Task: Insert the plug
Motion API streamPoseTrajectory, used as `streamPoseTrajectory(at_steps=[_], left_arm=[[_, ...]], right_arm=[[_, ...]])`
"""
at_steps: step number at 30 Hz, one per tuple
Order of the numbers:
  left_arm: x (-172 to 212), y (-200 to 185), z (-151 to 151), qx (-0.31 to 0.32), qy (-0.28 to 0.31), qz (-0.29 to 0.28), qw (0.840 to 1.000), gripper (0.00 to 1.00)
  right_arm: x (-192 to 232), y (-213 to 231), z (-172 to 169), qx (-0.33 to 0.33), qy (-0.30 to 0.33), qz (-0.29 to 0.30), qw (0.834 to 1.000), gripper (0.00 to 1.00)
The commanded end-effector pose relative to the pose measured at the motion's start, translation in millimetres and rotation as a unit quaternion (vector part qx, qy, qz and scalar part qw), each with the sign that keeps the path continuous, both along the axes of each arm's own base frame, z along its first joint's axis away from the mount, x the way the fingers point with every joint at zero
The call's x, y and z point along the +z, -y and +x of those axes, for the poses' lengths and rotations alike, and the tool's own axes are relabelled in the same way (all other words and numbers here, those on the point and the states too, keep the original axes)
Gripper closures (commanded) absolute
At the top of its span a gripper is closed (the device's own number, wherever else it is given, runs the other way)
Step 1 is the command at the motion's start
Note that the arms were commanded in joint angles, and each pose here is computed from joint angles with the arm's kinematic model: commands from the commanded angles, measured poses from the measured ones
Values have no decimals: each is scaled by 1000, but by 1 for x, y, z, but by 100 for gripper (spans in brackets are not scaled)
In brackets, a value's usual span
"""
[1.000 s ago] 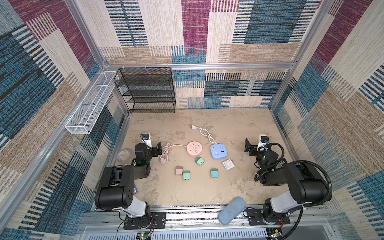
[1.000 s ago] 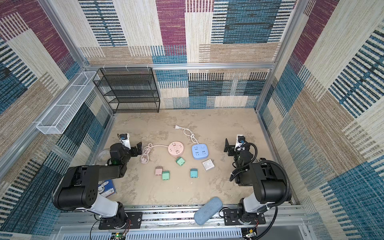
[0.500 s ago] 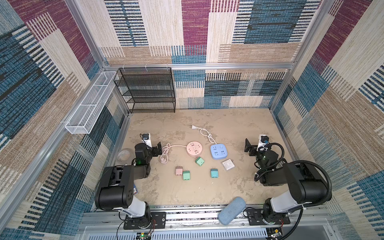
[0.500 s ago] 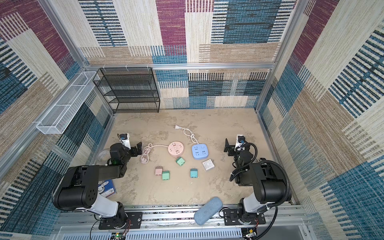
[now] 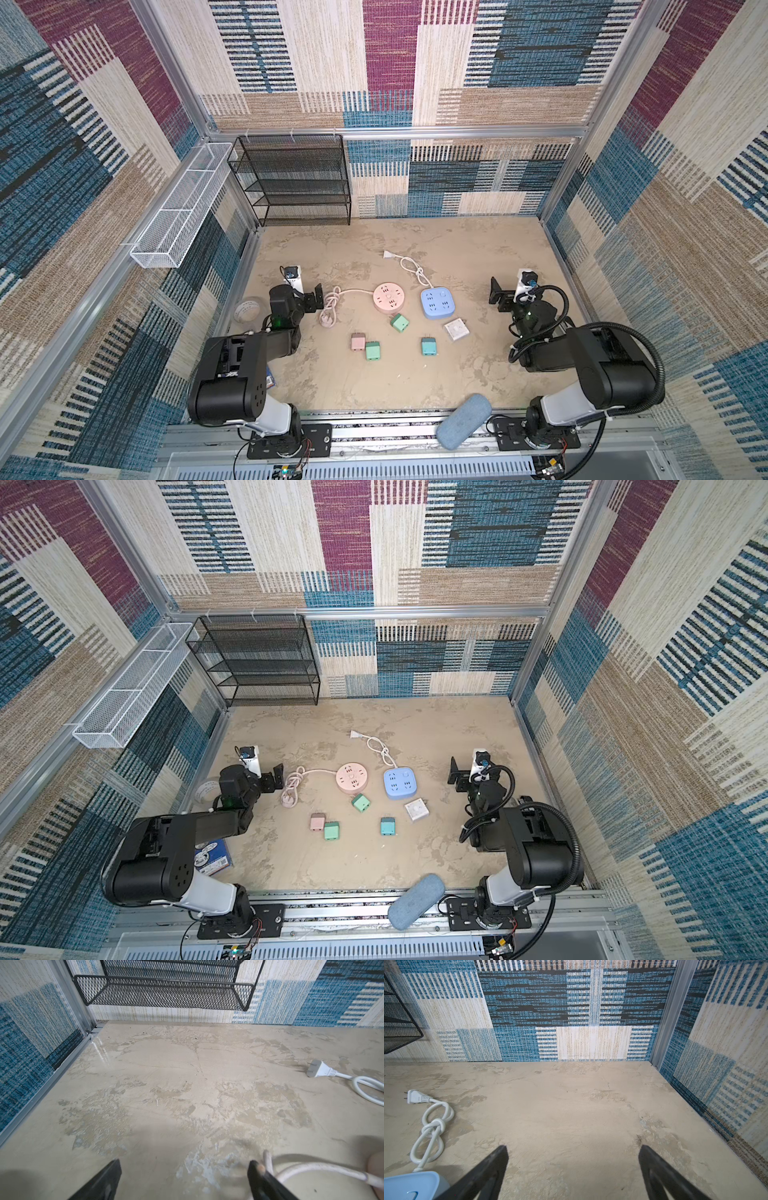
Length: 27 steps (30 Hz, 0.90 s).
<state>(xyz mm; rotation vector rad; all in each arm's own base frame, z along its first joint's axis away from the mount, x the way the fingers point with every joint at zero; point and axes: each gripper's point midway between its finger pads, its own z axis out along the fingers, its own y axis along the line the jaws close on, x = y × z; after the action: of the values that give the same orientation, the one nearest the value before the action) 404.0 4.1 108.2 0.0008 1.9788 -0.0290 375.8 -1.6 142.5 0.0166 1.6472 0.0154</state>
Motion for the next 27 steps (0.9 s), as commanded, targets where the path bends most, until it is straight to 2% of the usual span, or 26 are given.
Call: streamPoseTrajectory(at_steps=[1,4,6,8,10,13,17,20,24,27], left_arm=[[25,-18,-5,69,-42,9,997,1],[53,-11,-13,71,-18,-15,997,1],[69,-3,-21,73,7,-40,996,1],[80,3,-34,81,24,-90,992,1],[83,9,-45,99,16,-131,986,1],[88,27,-60,98,-14,-153,983,1],[81,43,-88,102,-99,-125,982,1],[72,66,-104,64,-158,-99,980,1],[64,84,-117,45,-202,-47,977,1],[62,93,-123,31,-227,-29,973,1]], right_arm=[[22,-2,6,-8,10,-13,1000,0],[39,-10,7,-29,6,-21,999,0],[42,-5,15,-64,-32,18,997,0],[41,-5,24,-80,-86,65,991,0],[41,-13,23,-74,-118,100,985,0],[51,-27,13,-65,-132,131,980,0],[54,-64,2,-24,-177,137,974,0],[54,-83,-7,-15,-205,132,970,0],[49,-112,-22,7,-243,138,960,0],[46,-132,-33,16,-265,125,956,0]])
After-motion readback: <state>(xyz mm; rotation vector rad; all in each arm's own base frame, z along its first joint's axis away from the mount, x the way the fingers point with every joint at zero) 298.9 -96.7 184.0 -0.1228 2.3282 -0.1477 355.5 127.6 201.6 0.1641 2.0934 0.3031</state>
